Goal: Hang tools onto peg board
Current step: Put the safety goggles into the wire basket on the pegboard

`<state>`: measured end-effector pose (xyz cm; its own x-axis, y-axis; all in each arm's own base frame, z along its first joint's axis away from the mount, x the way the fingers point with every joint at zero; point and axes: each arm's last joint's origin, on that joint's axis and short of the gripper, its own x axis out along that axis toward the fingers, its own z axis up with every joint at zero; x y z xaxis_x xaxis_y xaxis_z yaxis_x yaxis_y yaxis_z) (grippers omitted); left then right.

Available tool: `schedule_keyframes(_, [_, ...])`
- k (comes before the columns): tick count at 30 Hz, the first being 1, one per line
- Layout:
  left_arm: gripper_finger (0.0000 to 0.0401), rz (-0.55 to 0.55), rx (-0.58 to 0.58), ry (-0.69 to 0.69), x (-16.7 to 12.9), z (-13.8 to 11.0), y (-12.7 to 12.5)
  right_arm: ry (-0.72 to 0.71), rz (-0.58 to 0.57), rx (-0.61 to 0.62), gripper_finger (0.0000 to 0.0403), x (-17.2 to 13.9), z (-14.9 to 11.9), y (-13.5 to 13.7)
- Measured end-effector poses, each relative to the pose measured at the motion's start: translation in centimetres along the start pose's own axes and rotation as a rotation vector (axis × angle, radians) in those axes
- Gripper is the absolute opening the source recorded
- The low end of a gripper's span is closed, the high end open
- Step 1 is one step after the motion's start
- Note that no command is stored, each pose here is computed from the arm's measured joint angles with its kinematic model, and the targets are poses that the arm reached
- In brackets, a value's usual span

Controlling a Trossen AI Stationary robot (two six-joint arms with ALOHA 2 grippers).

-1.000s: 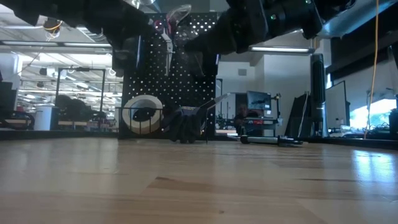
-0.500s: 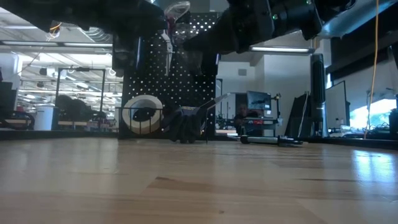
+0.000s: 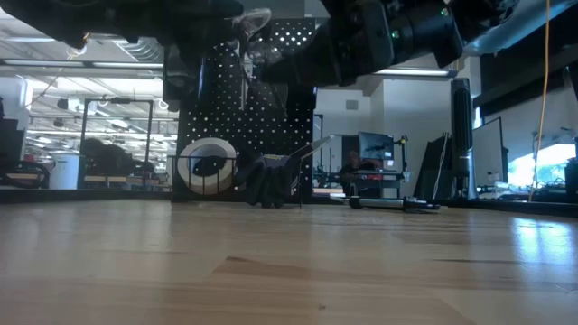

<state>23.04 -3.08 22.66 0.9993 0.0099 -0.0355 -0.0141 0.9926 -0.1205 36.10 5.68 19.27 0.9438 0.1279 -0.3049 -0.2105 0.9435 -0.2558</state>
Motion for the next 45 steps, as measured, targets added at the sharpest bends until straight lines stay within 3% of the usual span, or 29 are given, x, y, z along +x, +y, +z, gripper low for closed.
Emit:
schedule_keyframes(4, [0.011,-0.005,0.036,-0.029,0.3,0.0,-0.1,-0.004,-0.003,-0.003,0.0005,0.0,0.0,0.0])
schedule_keyframes(10, [0.0014,-0.027,0.097,-0.014,0.6,-0.4,-0.2,0.017,-0.015,-0.006,0.0019,0.0,-0.2,-0.1])
schedule_keyframes(16, [0.0006,-0.03,0.118,-0.034,0.2,0.0,-0.6,0.047,-0.134,0.027,0.0046,-0.5,0.2,-0.4])
schedule_keyframes(20, [0.0004,-0.048,0.152,-0.091,-0.7,1.1,-1.4,0.046,-0.215,0.02,0.008,-2.9,2.7,-0.8])
schedule_keyframes(26, [0.0001,-0.079,0.171,-0.196,-2.2,2.9,-2.2,0.101,-0.183,0.061,0.0131,-6.7,4.6,-1.2])
schedule_keyframes(32, [0.0002,-0.099,0.189,-0.235,-2.6,2.9,-2.6,0.049,-0.115,0.062,0.0157,-7.3,4.6,-1.0])
schedule_keyframes(40, [0.0,-0.068,0.161,-0.093,-2.3,1.4,-1.9,0.099,-0.081,0.071,0.0155,-5.7,2.2,-0.3])
schedule_keyframes(45, [0.0001,-0.046,0.107,0.079,-2.2,-0.2,-1.4,0.161,-0.082,0.107,0.0154,-4.5,0.7,0.2])
